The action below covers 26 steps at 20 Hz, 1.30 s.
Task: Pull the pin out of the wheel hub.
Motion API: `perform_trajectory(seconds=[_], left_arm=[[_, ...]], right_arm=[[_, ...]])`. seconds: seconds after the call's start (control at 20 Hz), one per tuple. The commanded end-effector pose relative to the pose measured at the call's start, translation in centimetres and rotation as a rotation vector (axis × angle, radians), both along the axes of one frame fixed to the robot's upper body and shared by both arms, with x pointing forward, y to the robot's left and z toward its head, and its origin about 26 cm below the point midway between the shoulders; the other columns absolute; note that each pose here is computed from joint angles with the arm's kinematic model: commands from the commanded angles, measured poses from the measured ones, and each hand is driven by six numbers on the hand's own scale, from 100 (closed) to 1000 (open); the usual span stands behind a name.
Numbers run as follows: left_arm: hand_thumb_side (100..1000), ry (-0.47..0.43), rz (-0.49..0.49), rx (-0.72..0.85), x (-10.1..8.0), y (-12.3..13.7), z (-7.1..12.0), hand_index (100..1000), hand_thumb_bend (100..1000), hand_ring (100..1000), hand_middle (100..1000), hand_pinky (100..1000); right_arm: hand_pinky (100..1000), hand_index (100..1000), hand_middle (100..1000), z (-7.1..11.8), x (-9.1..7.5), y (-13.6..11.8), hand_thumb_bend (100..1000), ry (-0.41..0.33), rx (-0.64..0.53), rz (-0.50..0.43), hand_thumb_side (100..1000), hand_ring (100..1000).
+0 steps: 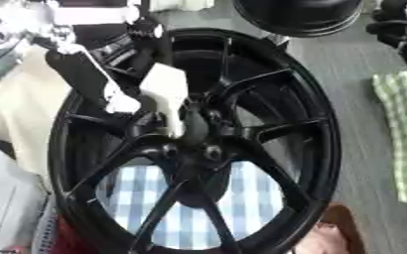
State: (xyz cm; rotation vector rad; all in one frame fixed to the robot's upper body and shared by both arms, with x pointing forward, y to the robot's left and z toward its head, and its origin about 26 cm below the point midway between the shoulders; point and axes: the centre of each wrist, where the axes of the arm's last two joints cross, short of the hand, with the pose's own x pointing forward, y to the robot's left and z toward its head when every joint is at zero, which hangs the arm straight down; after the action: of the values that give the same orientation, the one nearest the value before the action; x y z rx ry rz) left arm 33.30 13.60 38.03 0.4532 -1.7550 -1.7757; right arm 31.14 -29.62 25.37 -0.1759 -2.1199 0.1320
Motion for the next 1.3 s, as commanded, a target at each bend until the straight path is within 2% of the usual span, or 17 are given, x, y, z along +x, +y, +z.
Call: perform_trajectory(seconds=[0.05,0.35,0.55,0.7,0.9,0.95,1.0,1.3], left_arm=[[103,-0.075,0.033,-0.093,-0.8,1.8,2.9,433,100,539,346,708],[114,-0.114,0.130,-0.313,0.0,5.5,5.2,428,100,524,330,708],[123,-0.125,0.252,-0.443,0.9,10.1,5.6,432,100,524,330,711],[123,-0.138,0.378,-0.488,0.9,14.4,4.7,437,100,526,333,712],[131,-0.154,0.547,-0.530,0.1,19.9,2.7,441,100,526,335,712],[100,-0.154,0.579,-0.540,-0.2,20.9,2.2,442,100,526,335,712],[136,-0.153,0.606,-0.551,-0.4,21.7,1.6,443,100,526,335,712],[132,-0.137,0.699,-0.581,-1.7,24.3,-1.4,452,100,531,341,713]], right_arm=[[887,703,655,0.9,-0.2,-0.2,100,-0.029,-0.014,-0.007,650,733],[887,703,655,0.8,-0.3,-0.4,100,-0.028,-0.017,-0.016,649,733],[888,703,655,0.7,-0.4,-0.7,100,-0.025,-0.022,-0.032,651,733],[888,703,655,0.7,-0.5,-1.1,100,-0.028,-0.023,-0.051,650,734],[887,703,655,1.0,-0.7,-1.4,100,-0.047,-0.020,-0.067,644,734],[887,703,655,1.1,-0.7,-1.4,100,-0.052,-0.019,-0.069,652,734],[887,703,655,1.2,-0.8,-1.4,100,-0.057,-0.018,-0.071,641,734],[887,703,654,1.7,-1.0,-1.6,100,-0.079,-0.016,-0.081,635,734]])
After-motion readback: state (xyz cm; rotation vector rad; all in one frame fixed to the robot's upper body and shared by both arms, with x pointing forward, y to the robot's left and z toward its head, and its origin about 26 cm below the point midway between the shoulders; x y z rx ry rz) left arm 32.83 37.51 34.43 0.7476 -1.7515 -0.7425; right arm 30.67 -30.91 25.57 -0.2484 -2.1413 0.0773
